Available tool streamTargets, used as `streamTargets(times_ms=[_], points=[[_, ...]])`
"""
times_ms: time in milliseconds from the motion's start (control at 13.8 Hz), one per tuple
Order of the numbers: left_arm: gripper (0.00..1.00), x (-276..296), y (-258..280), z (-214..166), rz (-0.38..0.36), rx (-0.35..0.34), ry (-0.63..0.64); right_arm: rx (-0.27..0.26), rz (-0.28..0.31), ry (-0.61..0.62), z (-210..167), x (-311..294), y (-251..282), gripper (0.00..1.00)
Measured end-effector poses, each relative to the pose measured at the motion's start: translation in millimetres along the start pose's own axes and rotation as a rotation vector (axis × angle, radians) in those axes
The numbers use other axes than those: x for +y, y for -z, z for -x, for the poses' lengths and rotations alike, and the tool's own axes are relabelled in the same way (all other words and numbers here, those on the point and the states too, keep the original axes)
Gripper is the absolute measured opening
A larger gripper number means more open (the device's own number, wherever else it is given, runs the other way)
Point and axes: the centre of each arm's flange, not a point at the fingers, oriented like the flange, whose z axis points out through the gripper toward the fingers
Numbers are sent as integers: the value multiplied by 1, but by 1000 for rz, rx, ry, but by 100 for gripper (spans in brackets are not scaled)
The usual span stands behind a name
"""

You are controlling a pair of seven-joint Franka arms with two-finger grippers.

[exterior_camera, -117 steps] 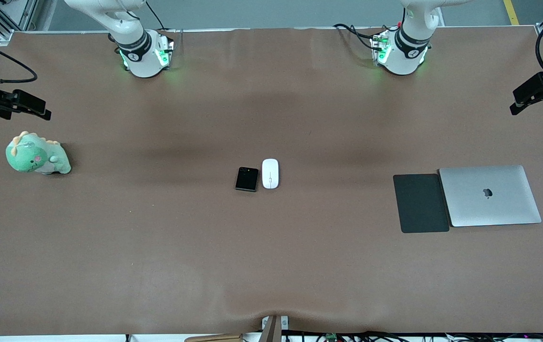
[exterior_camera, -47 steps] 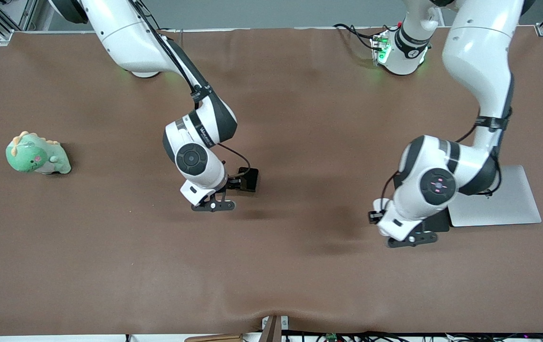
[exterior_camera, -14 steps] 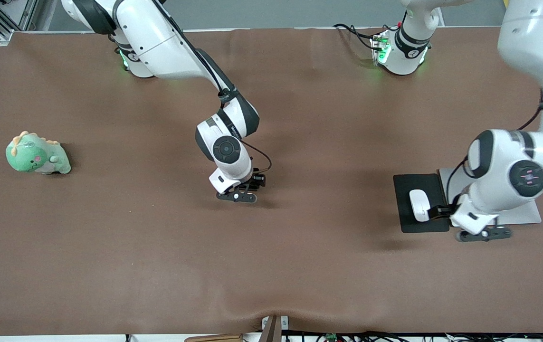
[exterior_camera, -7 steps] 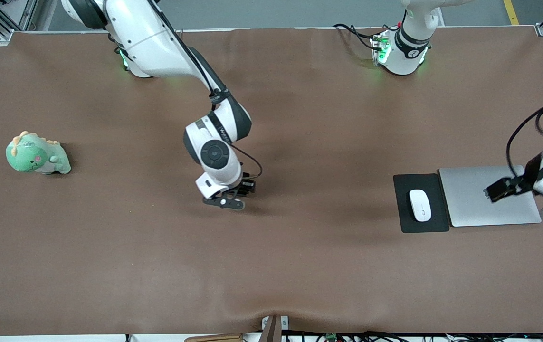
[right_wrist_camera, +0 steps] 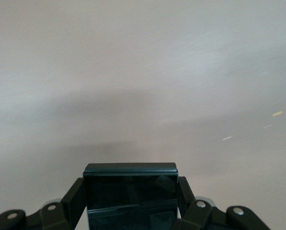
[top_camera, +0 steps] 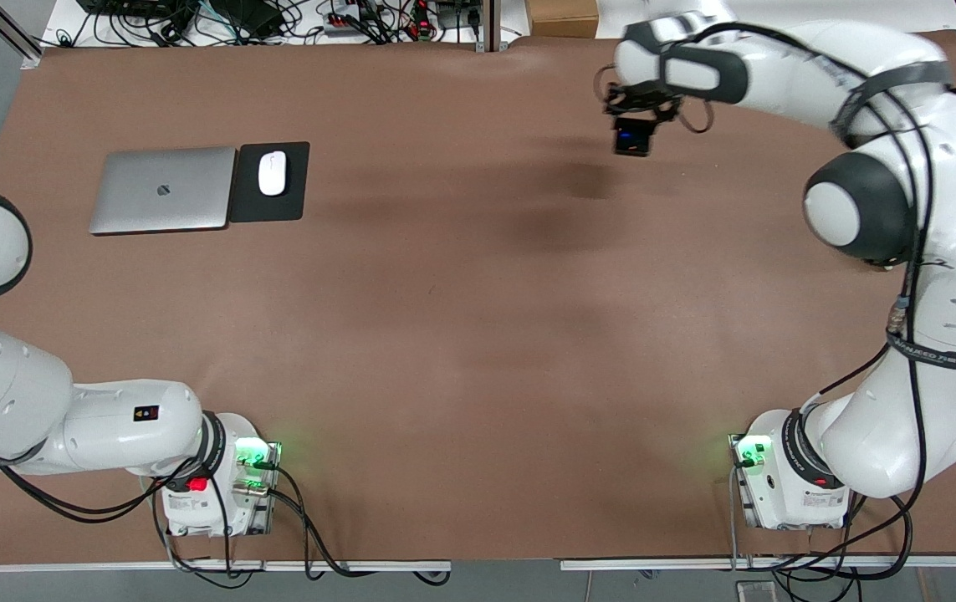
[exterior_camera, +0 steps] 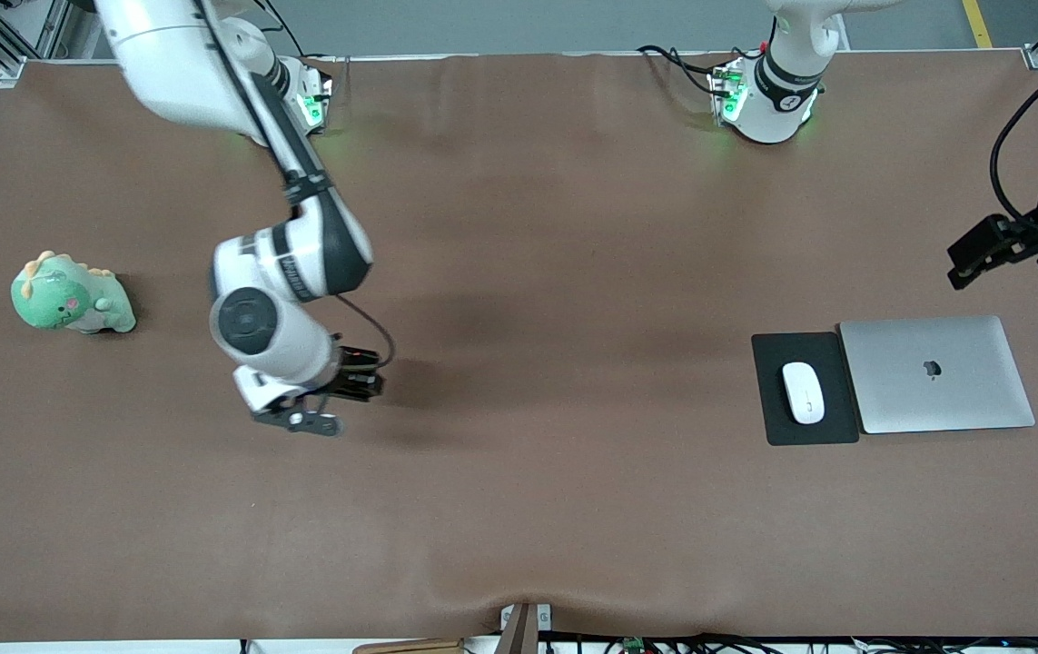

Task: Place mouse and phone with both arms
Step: 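Raise the left gripper away while the right gripper carries the phone toward the plush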

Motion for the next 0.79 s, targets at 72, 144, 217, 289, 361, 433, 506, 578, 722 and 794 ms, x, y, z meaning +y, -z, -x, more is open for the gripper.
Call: streamTargets(times_ms=[72, 144, 217, 289, 361, 433, 506, 578, 722, 794], points=[[100, 1, 3, 6, -5, -16, -9, -10, 1, 23, -7, 33, 0, 79], [100, 2, 7, 11, -4, -29, -14, -19, 7, 48, -12, 66, 0, 79], [100, 3, 11, 17, 7, -43, -15, -29, 25, 68, -14, 98, -2, 79], [100, 3, 15, 23, 22, -57, -16, -43, 48, 79, -14, 132, -6, 79], [100, 2, 20, 28, 28, -64, -17, -64, 67, 83, -12, 164, -12, 79], [100, 0, 24, 32, 30, -65, -17, -90, 74, 84, -8, 195, -21, 79], [100, 0, 27, 36, 29, -66, -17, -116, 74, 85, -4, 225, -30, 79], [100, -1, 30, 40, 29, -66, -18, -134, 68, 84, 1, 252, -41, 79], [100, 0, 32, 45, 28, -67, -20, -137, 57, 95, 10, 292, -60, 79], [100, 0, 31, 47, 27, -69, -21, -131, 52, 104, 14, 307, -67, 79]])
